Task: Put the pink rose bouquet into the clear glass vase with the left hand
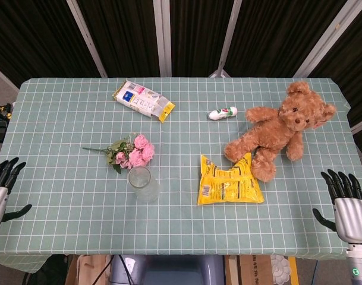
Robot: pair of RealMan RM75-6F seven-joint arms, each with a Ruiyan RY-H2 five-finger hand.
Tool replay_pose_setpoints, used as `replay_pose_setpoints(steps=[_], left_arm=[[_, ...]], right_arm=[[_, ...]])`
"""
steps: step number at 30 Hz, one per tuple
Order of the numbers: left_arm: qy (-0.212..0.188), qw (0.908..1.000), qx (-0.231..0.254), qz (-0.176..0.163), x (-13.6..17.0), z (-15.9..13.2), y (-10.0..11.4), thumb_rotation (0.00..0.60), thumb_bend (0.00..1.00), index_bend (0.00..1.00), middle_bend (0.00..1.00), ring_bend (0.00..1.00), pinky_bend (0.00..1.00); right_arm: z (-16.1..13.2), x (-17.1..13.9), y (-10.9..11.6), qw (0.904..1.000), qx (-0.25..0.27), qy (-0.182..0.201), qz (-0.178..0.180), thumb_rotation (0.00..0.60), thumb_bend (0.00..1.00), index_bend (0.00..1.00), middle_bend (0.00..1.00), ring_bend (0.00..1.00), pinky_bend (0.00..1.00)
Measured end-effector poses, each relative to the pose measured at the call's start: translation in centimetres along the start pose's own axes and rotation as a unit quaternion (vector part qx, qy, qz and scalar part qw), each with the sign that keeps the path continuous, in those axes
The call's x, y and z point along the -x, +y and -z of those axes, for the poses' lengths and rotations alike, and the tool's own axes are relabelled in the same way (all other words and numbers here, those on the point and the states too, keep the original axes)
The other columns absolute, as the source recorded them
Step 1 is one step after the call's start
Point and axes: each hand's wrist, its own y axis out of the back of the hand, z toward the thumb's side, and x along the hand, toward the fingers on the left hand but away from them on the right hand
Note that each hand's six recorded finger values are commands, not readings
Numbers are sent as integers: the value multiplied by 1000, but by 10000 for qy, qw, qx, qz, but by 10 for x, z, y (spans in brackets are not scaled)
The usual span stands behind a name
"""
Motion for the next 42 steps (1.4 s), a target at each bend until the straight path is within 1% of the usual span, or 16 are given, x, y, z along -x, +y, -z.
replay_pose_setpoints(steps=[2, 5, 8, 10, 13, 16, 19, 28, 36, 42], left_arm=[[-152, 9995, -98, 245, -15, -7, -8, 600, 171, 80, 0, 0, 2], [-401, 9971, -109, 633, -40, -21, -20, 600, 170, 81, 0, 0, 0], [-587, 9925, -251, 1044, -68, -36, -34, 600, 170, 81, 0, 0, 0], [-626, 9886, -392, 1312, -86, -46, -45, 600, 170, 81, 0, 0, 0], [-610, 9861, -508, 1461, -111, -63, -56, 600, 170, 81, 0, 0, 0], [-699, 9857, -515, 1447, -132, -89, -64, 600, 169, 80, 0, 0, 0], [-795, 9858, -460, 1403, -145, -109, -70, 600, 167, 80, 0, 0, 0], [-972, 9879, -182, 1198, -167, -149, -81, 600, 167, 79, 0, 0, 0], [-968, 9891, -241, 1086, -184, -175, -87, 600, 167, 78, 0, 0, 0], [-1028, 9892, -244, 1017, -196, -203, -91, 600, 167, 84, 0, 0, 0]], right_arm=[[1, 1, -1, 10000, 18, -24, -24, 600, 244, 113, 106, 65, 0], [-1, 1, -2, 10000, -1, -7, -33, 600, 244, 113, 107, 64, 0], [-3, 3, -4, 10000, -37, 3, -58, 600, 244, 113, 107, 64, 0], [-3, 4, -8, 9999, -98, -11, -98, 600, 245, 113, 107, 64, 0], [-3, 5, -12, 9997, -176, -54, -176, 600, 244, 113, 107, 64, 0], [-3, 5, -13, 9996, -210, -76, -187, 600, 245, 113, 106, 65, 0], [-4, 5, -14, 9995, -246, -72, -186, 600, 244, 113, 107, 64, 0], [-4, 7, -19, 9991, -311, -104, -253, 600, 245, 113, 106, 65, 0], [-2, 9, -23, 9986, -367, -153, -342, 600, 244, 113, 106, 64, 0], [0, 11, -26, 9983, -400, -195, -385, 600, 245, 113, 107, 64, 0]])
